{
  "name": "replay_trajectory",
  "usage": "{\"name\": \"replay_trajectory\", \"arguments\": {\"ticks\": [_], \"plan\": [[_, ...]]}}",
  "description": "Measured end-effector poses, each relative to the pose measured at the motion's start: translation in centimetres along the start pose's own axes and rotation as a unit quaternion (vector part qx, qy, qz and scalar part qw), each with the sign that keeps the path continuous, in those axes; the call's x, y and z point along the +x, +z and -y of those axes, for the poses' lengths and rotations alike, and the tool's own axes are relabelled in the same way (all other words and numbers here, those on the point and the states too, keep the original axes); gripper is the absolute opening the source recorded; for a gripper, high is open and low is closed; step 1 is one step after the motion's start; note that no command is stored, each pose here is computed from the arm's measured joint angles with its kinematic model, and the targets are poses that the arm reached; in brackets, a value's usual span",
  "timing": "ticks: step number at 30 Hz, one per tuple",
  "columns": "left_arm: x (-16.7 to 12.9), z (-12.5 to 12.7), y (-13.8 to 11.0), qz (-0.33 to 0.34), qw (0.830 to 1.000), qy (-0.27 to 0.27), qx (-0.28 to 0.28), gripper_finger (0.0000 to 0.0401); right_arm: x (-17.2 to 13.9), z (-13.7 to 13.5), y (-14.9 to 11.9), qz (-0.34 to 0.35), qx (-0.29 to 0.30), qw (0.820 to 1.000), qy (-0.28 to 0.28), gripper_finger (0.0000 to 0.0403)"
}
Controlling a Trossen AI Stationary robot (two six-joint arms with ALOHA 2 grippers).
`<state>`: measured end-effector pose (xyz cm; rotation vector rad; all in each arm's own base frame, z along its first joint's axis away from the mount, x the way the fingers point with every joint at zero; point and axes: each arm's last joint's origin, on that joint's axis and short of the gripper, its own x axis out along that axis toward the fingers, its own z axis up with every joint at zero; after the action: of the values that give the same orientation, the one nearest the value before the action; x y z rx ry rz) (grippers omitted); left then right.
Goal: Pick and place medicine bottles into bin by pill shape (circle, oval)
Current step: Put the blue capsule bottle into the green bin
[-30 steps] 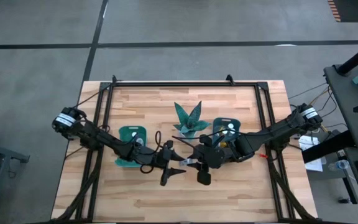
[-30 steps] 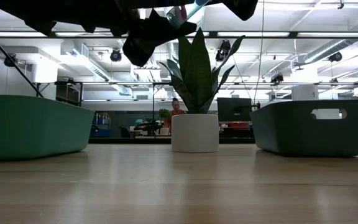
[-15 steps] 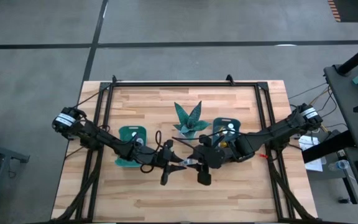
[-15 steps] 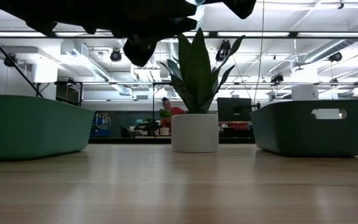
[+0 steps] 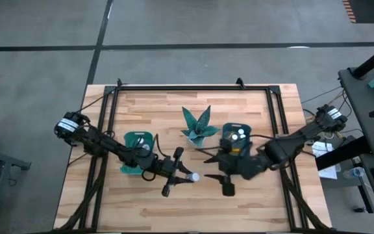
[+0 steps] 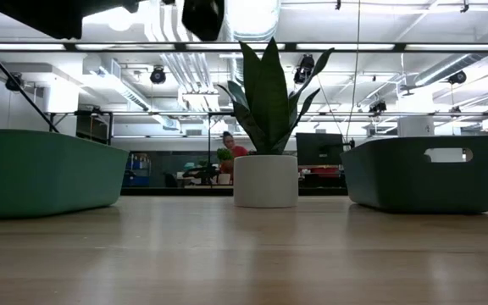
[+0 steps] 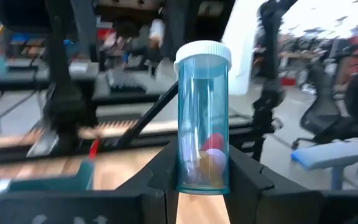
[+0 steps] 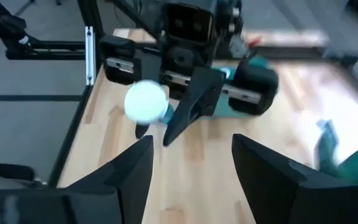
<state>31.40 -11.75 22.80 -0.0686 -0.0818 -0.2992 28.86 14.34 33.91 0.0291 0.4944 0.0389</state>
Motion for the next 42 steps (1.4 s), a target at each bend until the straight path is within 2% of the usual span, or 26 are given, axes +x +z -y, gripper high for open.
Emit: {"name": "replay_trajectory", "arguments": {"ticks": [5, 10, 16, 22, 29, 38, 42], "plan": [[0.0, 0.3, 0.8, 0.04, 0.998, -0.044, 0.02, 0.0074, -1.6, -2.4, -0.6, 0.036, -0.058, 0.997, -0.025, 0.0201], [-0.1, 0.3, 0.8, 0.041, 0.997, -0.05, 0.03, 0.0074, -0.9, -4.0, -1.8, 0.088, -0.086, 0.992, -0.023, 0.0194], [-0.1, 0.3, 0.9, 0.045, 0.997, -0.05, 0.031, 0.0074, 1.4, -4.2, -3.9, 0.156, -0.102, 0.982, -0.025, 0.0189], [-0.1, 0.3, 0.9, 0.046, 0.997, -0.05, 0.032, 0.0074, 3.0, -3.2, -5.2, 0.219, -0.089, 0.971, -0.04, 0.0189], [-0.1, 0.1, 1.0, 0.05, 0.997, -0.043, 0.045, 0.0074, 5.0, -2.7, -6.3, 0.239, -0.094, 0.966, -0.04, 0.0189], [0.1, -0.2, 0.7, 0.045, 0.997, -0.036, 0.046, 0.0073, 6.4, -3.6, -5.4, 0.251, -0.113, 0.961, -0.037, 0.0188], [0.1, -0.2, 0.6, 0.045, 0.997, -0.038, 0.046, 0.0073, 6.9, -3.6, -5.2, 0.25, -0.118, 0.96, -0.042, 0.0175]]}}
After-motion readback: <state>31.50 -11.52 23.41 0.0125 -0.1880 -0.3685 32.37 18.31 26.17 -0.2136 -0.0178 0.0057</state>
